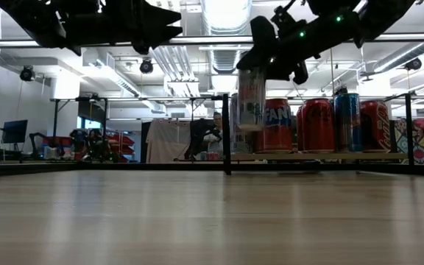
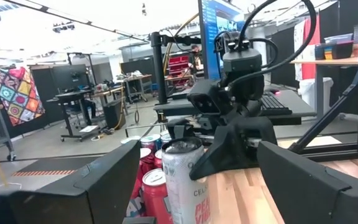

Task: Place canned beverage on shelf
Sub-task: Put the white soda can on the shelf aligned with the other white soda cans

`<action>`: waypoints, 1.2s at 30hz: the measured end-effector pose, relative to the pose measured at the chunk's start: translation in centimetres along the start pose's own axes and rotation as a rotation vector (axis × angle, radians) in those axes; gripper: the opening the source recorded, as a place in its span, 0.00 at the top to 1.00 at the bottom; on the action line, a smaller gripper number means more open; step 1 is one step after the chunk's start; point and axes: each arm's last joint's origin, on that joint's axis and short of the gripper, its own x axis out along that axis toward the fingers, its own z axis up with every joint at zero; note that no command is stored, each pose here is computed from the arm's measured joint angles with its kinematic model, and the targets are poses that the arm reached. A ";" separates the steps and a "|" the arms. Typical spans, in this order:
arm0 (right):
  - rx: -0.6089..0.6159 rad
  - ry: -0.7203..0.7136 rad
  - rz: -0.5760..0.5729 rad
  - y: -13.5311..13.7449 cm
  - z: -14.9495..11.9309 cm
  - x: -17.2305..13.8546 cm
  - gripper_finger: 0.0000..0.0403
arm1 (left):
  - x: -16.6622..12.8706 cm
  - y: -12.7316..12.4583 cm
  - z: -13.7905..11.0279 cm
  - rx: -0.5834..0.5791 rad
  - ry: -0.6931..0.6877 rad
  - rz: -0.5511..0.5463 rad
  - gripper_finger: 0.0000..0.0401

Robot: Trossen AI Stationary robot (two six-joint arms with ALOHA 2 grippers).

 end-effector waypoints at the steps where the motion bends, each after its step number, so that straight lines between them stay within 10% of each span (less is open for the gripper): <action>1: -0.003 0.007 -0.004 0.0 -0.3 0.2 0.38 | 0.0 0.0 0.0 -0.001 0.002 0.000 0.23; 36: -0.005 -0.032 -0.174 0.1 -3.1 3.0 0.38 | 0.5 0.0 -1.0 -0.015 0.046 -0.007 0.23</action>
